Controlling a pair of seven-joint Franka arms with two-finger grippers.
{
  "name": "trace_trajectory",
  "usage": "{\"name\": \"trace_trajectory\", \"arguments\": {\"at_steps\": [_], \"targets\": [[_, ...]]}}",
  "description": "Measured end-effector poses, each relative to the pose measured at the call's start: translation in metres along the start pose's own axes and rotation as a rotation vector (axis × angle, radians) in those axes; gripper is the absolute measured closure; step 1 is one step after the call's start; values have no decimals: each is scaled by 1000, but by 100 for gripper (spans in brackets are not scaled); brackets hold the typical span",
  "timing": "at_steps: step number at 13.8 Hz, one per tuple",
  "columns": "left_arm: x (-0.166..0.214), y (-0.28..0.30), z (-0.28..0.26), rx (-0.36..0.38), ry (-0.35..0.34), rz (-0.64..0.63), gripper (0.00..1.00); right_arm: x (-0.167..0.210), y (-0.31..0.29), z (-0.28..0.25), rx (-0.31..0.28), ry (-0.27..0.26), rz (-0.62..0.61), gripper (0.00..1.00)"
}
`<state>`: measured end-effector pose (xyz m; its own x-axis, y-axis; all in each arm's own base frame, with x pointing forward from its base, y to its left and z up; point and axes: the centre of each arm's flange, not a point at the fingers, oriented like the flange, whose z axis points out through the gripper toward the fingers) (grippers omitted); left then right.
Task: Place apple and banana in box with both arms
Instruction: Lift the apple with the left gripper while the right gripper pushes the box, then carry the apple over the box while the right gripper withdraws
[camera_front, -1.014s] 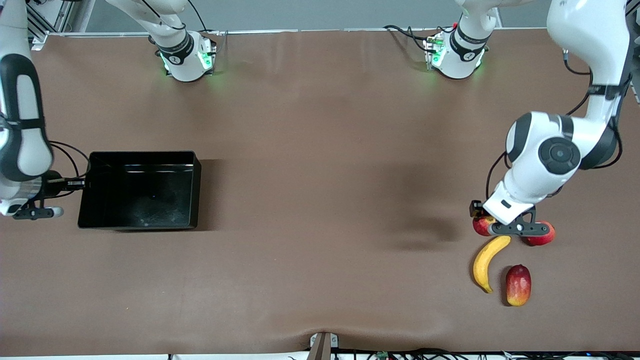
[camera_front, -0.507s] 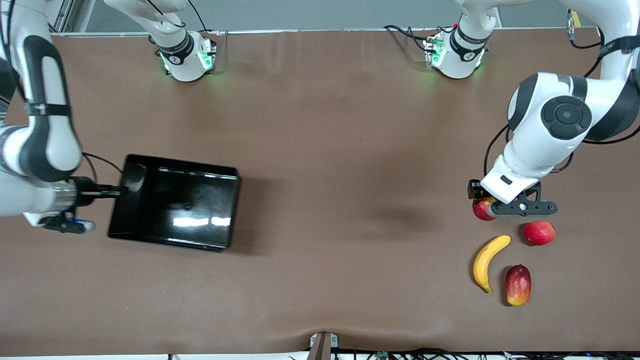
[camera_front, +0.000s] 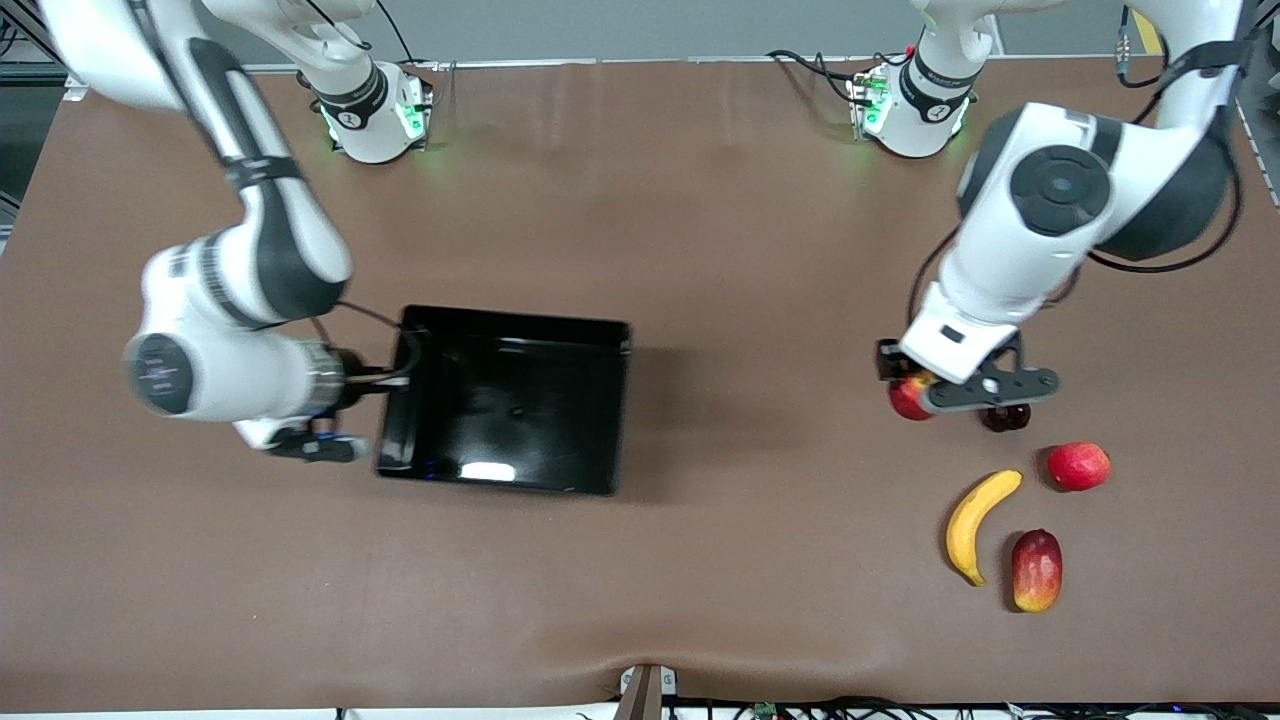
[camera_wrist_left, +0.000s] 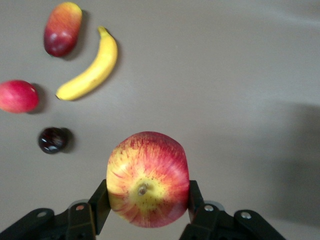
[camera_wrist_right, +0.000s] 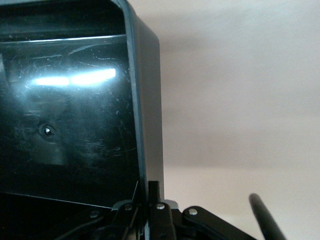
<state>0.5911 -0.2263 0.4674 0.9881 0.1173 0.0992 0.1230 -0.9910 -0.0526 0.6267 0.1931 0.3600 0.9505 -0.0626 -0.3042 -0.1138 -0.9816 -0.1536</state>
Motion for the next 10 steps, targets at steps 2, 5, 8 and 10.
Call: {"name": "trace_trajectory", "arguments": {"at_steps": [2, 5, 8, 10], "targets": [[-17, 31, 3, -10, -14, -37, 35, -8, -47, 24, 16, 9, -14, 94], [-41, 72, 13, -13, -37, -60, 35, -16, -98, 64, 34, 37, -37, 94], [-59, 102, 32, -13, -67, -66, 35, -22, -137, 108, 46, 58, -48, 94], [-62, 117, 47, -37, -70, -49, 35, -23, -152, 134, 41, 73, -46, 94]]}}
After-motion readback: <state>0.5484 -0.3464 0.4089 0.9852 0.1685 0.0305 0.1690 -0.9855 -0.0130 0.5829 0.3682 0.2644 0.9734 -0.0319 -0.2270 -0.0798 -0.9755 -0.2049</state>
